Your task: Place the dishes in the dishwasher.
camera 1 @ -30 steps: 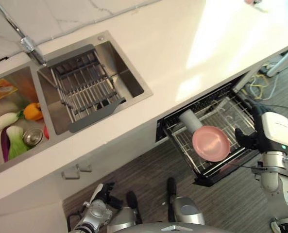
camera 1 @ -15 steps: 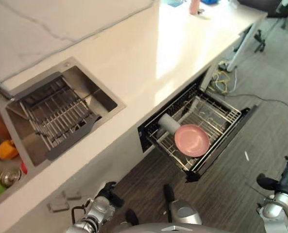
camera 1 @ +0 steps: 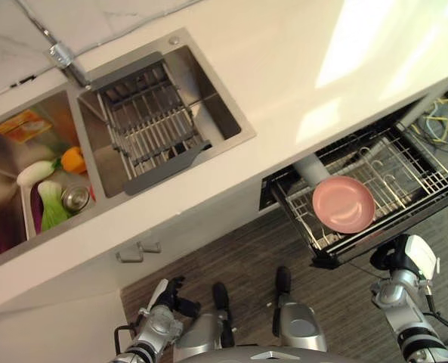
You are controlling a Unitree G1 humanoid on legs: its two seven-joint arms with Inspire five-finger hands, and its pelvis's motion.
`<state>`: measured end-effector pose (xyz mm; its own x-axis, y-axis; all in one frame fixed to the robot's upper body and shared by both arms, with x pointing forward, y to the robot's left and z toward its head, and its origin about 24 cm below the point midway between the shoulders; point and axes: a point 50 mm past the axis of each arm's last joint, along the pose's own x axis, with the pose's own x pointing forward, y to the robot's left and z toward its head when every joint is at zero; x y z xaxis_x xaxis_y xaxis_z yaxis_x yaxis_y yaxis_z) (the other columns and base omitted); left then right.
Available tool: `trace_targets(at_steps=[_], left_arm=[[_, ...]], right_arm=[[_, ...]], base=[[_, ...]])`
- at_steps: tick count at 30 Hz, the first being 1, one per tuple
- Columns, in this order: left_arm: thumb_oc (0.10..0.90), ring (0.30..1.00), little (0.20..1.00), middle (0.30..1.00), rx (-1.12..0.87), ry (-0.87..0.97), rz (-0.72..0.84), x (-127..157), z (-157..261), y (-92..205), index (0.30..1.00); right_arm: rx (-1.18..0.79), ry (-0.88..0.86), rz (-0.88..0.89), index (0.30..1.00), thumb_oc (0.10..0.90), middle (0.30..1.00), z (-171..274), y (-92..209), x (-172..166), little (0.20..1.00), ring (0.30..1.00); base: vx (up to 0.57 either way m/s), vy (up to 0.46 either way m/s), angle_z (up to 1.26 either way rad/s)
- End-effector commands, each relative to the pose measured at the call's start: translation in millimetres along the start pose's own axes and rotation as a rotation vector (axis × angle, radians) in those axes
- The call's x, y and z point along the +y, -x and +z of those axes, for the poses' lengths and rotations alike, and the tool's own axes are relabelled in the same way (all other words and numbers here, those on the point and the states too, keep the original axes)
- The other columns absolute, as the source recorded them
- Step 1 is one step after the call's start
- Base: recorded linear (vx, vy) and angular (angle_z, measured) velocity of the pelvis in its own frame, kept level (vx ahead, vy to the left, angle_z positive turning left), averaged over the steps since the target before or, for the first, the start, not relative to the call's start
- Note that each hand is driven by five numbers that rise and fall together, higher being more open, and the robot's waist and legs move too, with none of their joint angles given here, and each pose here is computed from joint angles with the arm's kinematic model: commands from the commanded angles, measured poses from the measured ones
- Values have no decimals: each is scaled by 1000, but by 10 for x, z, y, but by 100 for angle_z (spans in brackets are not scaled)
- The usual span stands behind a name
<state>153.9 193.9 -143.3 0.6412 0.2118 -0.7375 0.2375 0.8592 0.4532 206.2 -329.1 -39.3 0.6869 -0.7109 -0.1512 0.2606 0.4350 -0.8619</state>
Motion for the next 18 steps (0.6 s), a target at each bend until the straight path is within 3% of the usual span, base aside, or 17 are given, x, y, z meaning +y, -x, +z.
trace_targets(at_steps=[1, 9, 12, 13, 17, 18], left_arm=[[800, 900, 900, 900, 85, -10, -20, 92, -261, 38, 900], [800, 900, 900, 900, 128, 107, -31, 115, -368, 67, 900], [800, 900, 900, 900, 123, 135, -49, 100, -379, 80, 900], [800, 900, 900, 900, 121, 138, -57, 96, -388, 86, 900], [800, 900, 900, 900, 130, 158, -60, 88, -413, 97, 900], [800, 900, 900, 900, 151, 169, -60, 84, -447, 103, 900]], right_arm=[[-383, -109, -172, 300, 400, 300, 1102, -366, -508, 300, 300], [-414, -96, -95, 300, 400, 300, 1439, -491, -483, 300, 300], [-350, -116, -23, 566, 577, 566, 1332, -522, -391, 566, 566], [-346, -99, -2, 900, 800, 900, 1306, -512, -354, 900, 900], [-282, -119, 68, 900, 800, 900, 1138, -456, -176, 900, 900], [-227, -101, 151, 900, 800, 900, 942, -336, 62, 900, 900]], base=[[-4, -27, 81], [14, -58, 60], [16, -52, 61], [14, -41, 55], [32, -33, 39], [87, -46, 48]])
